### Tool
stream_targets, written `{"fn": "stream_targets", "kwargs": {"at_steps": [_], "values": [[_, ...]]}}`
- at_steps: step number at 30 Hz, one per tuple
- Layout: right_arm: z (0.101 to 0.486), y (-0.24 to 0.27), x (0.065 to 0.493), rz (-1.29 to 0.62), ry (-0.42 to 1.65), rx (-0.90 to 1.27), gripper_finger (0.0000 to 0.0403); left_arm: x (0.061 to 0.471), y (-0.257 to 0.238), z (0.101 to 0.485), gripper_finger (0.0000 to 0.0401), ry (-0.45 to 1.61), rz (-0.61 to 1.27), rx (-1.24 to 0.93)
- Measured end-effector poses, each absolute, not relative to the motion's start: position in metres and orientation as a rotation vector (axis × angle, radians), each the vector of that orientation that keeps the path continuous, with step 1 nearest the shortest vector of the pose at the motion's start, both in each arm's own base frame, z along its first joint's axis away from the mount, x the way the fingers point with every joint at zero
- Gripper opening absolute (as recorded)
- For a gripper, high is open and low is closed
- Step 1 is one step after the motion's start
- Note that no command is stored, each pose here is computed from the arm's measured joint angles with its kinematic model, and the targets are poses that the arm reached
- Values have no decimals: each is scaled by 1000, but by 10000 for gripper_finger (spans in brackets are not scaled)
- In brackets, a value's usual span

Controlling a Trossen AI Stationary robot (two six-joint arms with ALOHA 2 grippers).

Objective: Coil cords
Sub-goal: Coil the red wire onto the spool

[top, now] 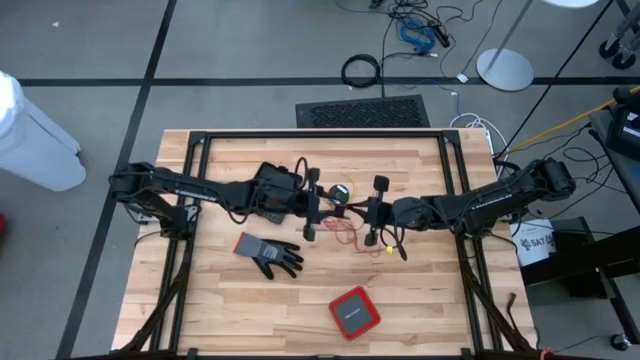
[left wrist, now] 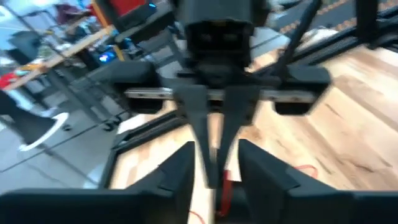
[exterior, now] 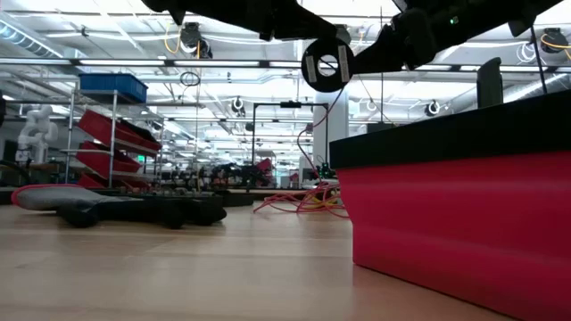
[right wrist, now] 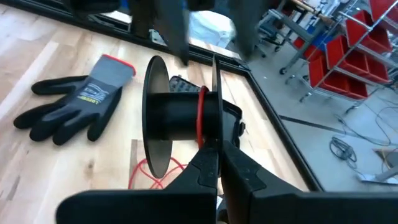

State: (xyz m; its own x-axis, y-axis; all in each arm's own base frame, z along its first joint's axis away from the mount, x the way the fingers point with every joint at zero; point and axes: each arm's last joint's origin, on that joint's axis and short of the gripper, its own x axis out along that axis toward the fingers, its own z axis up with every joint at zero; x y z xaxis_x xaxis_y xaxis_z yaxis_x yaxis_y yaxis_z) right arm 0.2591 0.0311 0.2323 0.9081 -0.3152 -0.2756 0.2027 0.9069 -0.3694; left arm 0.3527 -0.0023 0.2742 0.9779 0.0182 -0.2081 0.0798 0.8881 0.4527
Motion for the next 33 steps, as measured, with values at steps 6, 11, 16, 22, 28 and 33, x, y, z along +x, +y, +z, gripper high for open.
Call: {"fn": "stream_targets", "kwargs": {"at_steps": [6,11,16,22,28,33], "values": [[232,31,259,-267,341,-333,0,346,2,277,180,256,-23,471],[237,36,255,-245,315,-324,0,342,12,266,173,375,-41,397],[244,40,251,-196,281,-309,0,342,18,267,147,353,-92,342],[245,40,250,-182,275,-300,0,344,15,271,60,286,-172,339],[245,40,250,-178,277,-300,0,344,15,270,7,288,-191,364],[249,40,248,-174,264,-301,10,343,13,270,4,298,-177,409]]}}
